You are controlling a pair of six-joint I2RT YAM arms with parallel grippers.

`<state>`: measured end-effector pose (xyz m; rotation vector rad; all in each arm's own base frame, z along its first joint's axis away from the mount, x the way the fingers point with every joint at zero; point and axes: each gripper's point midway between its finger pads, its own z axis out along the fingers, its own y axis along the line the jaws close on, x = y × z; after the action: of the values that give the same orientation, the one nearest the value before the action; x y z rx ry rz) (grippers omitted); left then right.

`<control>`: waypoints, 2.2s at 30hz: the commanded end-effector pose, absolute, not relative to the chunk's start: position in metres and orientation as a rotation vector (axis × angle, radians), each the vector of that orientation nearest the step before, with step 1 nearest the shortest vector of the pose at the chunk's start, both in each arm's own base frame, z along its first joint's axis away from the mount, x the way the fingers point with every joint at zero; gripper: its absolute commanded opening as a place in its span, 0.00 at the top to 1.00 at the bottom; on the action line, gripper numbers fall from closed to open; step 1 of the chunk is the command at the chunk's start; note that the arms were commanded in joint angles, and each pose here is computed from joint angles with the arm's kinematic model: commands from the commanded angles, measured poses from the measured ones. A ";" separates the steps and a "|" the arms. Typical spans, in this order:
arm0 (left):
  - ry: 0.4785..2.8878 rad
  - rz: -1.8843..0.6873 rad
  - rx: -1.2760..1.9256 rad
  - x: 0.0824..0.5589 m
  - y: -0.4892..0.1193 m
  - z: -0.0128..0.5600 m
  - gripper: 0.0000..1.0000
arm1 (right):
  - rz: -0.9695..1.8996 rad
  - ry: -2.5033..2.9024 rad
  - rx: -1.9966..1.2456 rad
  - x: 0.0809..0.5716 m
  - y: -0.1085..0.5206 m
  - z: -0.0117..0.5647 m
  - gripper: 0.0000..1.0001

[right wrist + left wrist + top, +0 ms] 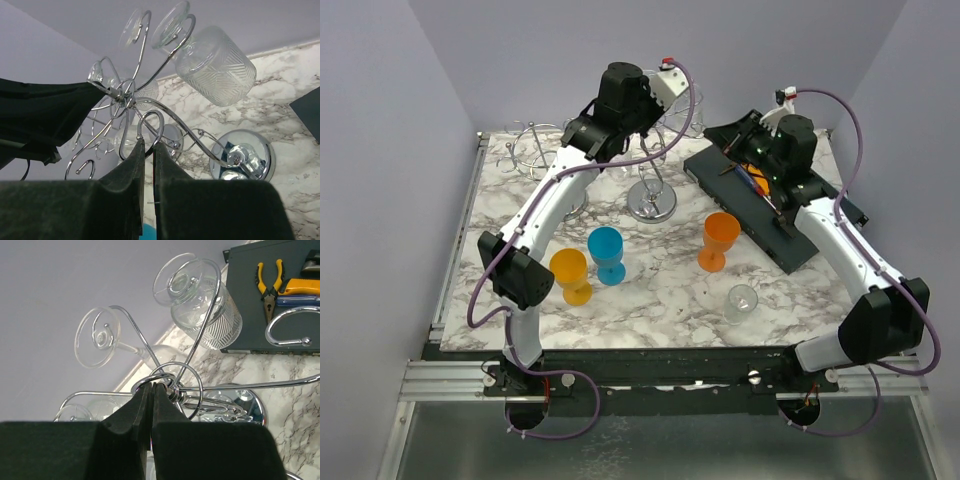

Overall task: Place the wine glass upside down on the wine glass rack
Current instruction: Adjust the wine rack at the center of the board, then pick up the wine glass at the center of the board.

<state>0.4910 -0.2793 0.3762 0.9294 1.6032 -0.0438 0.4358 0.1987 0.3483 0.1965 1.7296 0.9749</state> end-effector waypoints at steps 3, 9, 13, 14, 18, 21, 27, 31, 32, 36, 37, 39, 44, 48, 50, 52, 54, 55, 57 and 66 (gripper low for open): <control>1.577 0.069 0.813 0.510 -0.248 0.401 1.00 | 0.925 1.813 0.192 0.423 0.201 0.321 1.00; 1.581 0.029 0.807 0.494 -0.245 0.405 0.79 | 0.876 1.811 0.212 0.425 0.194 0.331 0.88; 1.582 0.012 0.793 0.477 -0.237 0.412 0.46 | 0.854 1.799 0.217 0.420 0.188 0.342 0.66; 1.586 0.005 0.785 0.471 -0.234 0.414 0.41 | 0.842 1.797 0.212 0.418 0.186 0.345 0.61; 1.582 -0.040 0.800 0.449 -0.230 0.416 0.23 | 0.802 1.796 0.207 0.410 0.178 0.355 0.56; 1.582 -0.082 0.781 0.431 -0.226 0.423 0.19 | 0.773 1.818 0.206 0.403 0.173 0.355 0.53; 1.600 -0.226 0.775 0.391 -0.225 0.432 0.09 | 0.678 1.877 0.205 0.379 0.155 0.344 0.39; 1.639 -0.343 0.743 0.357 -0.221 0.435 0.01 | 0.558 1.944 0.217 0.354 0.133 0.328 0.00; 1.643 -0.359 0.740 0.349 -0.219 0.436 0.01 | 0.504 1.959 0.229 0.347 0.123 0.323 0.00; 1.699 -0.371 0.779 0.320 -0.206 0.422 0.01 | 0.433 2.045 0.213 0.315 0.108 0.301 0.00; 1.721 -0.366 0.792 0.314 -0.202 0.416 0.01 | 0.439 2.081 0.203 0.305 0.108 0.293 0.00; 1.772 -0.357 0.819 0.302 -0.195 0.404 0.01 | 0.457 2.153 0.215 0.287 0.108 0.275 0.00; 1.870 -0.339 0.805 0.285 -0.180 0.376 0.01 | 0.441 2.313 0.358 0.238 0.096 0.228 0.04; 1.939 -0.326 0.723 0.282 -0.169 0.363 0.01 | 0.406 2.407 0.463 0.204 0.085 0.206 0.08; 1.970 -0.321 0.690 0.282 -0.163 0.360 0.01 | 0.416 2.457 0.502 0.188 0.085 0.196 0.11; 1.997 -0.313 0.665 0.283 -0.156 0.356 0.01 | 0.404 2.491 0.521 0.178 0.082 0.187 0.13; 2.014 -0.300 0.649 0.284 -0.150 0.354 0.01 | 0.437 2.539 0.536 0.165 0.086 0.177 0.16; 2.019 -0.293 0.644 0.285 -0.146 0.354 0.01 | 0.451 2.557 0.542 0.160 0.088 0.172 0.17; 2.029 -0.282 0.630 0.286 -0.140 0.353 0.01 | 0.474 2.591 0.556 0.152 0.091 0.158 0.20; 2.051 -0.237 0.584 0.286 -0.124 0.348 0.01 | 0.533 2.675 0.586 0.140 0.101 0.127 0.28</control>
<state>0.2932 -0.1367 0.3494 0.6388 2.0270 -0.2680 0.1482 0.0923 0.1338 0.5759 2.6380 0.4698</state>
